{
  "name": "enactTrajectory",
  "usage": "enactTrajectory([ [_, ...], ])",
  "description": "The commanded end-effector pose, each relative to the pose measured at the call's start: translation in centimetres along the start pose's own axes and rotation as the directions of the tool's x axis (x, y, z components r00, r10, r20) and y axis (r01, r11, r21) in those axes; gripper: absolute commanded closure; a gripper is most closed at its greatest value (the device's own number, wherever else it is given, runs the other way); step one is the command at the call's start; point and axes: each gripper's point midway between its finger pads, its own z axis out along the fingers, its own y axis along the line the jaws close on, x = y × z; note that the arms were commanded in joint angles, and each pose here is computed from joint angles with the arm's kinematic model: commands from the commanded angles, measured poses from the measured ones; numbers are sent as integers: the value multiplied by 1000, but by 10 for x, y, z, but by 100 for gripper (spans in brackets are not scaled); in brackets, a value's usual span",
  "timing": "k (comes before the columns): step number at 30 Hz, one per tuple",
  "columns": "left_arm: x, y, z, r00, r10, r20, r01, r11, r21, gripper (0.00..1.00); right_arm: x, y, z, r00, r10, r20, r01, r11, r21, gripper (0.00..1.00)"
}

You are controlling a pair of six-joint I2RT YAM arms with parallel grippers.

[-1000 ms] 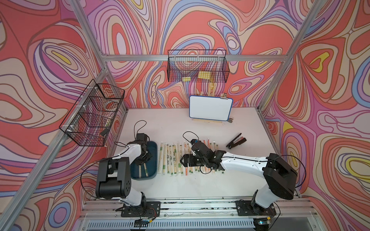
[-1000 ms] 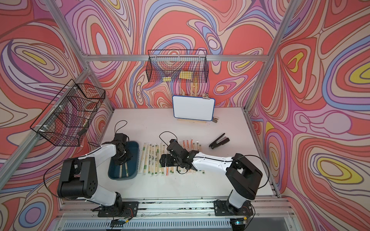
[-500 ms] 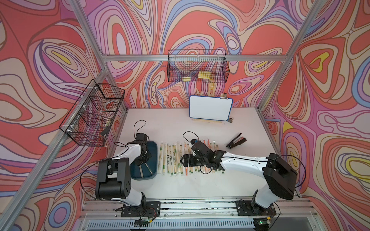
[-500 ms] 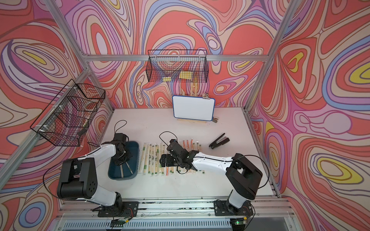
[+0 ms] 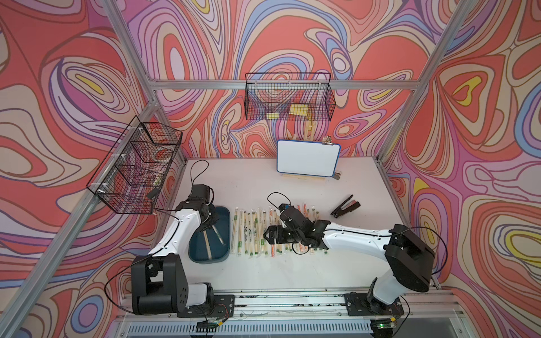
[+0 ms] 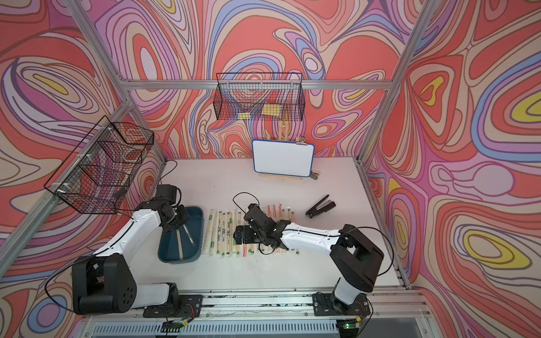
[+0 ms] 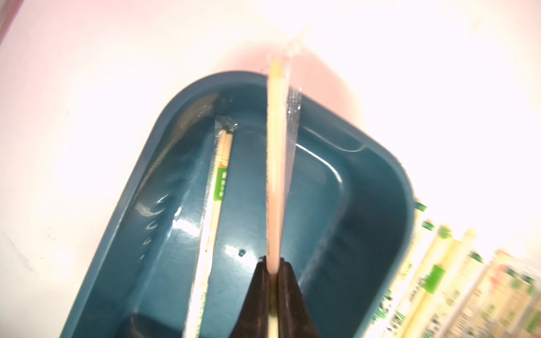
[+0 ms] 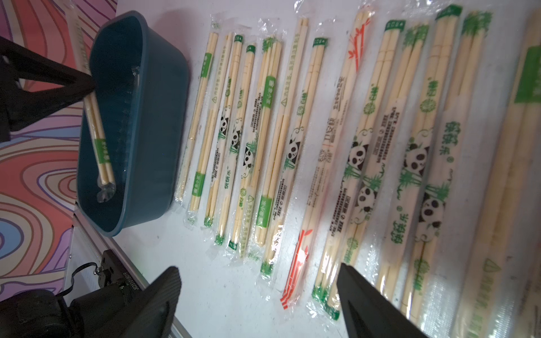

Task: Take the paired disposable chopsticks out of the storage box
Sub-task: Pick up the paired disposable chopsticks from the storage box, then place the paired disposable chopsticks at the center of the board.

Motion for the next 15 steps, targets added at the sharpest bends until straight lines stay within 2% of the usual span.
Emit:
enactTrajectory([
  [1, 1, -19, -24, 996, 85, 11, -85, 994, 66, 100, -3, 0, -1, 1000, -2, 5, 2, 1000, 6, 11],
  [7, 10, -63, -42, 952, 301, 53, -304, 950, 67, 100, -4, -1, 0, 1000, 4, 2, -4, 1000, 14, 11],
  [15, 33, -100, -28, 869, 493, 35, -493, 870, -12, 100, -6, -4, -4, 1000, 10, 10, -10, 999, 37, 11],
])
